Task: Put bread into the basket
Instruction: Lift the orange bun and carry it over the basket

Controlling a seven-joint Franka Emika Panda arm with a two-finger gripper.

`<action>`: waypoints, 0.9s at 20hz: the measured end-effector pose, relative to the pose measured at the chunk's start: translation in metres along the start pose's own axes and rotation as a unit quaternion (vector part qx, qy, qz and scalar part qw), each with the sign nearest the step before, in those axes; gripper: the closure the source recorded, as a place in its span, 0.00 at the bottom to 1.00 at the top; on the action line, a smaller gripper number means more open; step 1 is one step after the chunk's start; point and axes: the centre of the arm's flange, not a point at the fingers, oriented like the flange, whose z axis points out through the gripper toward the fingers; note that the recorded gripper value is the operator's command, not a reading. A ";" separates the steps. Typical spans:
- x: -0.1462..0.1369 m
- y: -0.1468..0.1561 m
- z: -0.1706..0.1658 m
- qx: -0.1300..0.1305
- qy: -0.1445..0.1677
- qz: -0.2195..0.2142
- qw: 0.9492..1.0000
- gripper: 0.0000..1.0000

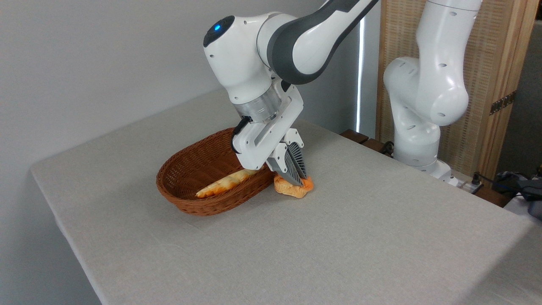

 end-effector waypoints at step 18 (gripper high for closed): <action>-0.045 0.026 -0.073 0.030 0.086 -0.035 0.995 1.00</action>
